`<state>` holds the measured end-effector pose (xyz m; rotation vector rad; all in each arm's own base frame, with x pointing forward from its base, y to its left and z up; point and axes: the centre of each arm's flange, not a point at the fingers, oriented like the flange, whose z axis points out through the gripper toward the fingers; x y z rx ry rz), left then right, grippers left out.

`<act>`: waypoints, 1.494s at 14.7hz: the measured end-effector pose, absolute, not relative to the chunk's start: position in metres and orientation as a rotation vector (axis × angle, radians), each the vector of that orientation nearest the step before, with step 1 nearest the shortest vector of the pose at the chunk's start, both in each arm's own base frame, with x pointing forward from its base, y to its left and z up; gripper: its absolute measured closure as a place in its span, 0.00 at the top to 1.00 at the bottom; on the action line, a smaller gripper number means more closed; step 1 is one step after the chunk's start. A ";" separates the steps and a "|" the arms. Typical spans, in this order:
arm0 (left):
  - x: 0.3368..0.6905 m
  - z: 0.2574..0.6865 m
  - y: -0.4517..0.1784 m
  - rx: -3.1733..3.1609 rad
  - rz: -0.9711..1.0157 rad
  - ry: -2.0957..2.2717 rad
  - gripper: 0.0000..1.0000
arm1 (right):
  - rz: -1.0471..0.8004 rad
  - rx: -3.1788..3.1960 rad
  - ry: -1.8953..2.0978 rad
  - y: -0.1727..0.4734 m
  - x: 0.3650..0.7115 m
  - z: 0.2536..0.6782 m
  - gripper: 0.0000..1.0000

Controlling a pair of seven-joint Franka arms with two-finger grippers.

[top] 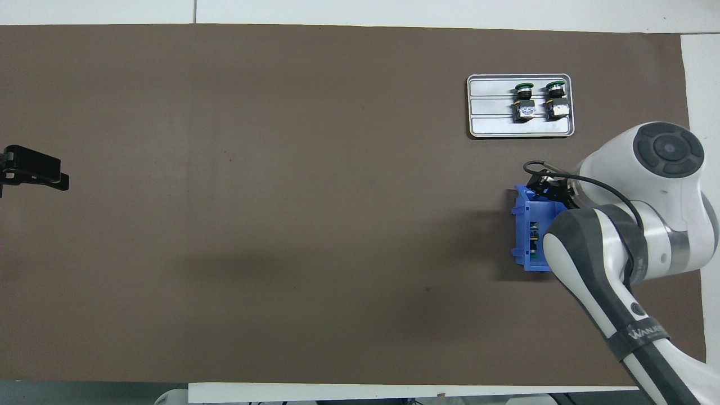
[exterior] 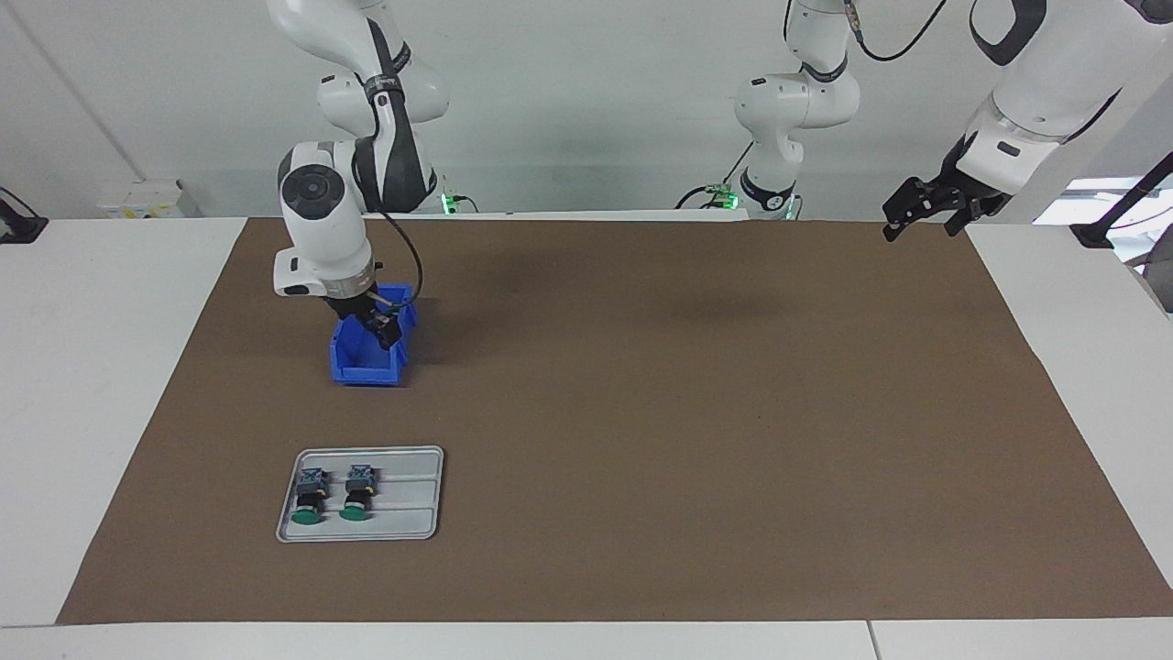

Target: Place and press button with both arms

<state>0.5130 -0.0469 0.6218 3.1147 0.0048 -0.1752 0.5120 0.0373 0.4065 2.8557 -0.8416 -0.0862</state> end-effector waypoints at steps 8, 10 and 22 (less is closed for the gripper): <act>0.513 0.622 -0.047 3.115 -0.175 0.005 1.00 | 0.025 3.139 -0.423 0.048 0.524 0.525 0.99; 0.513 0.622 -0.047 3.115 -0.175 0.005 1.00 | 0.051 3.207 -0.374 0.053 0.522 0.567 0.99; 0.513 0.622 -0.047 3.115 -0.175 0.005 1.00 | -0.054 3.189 -0.265 -0.003 0.503 0.611 0.99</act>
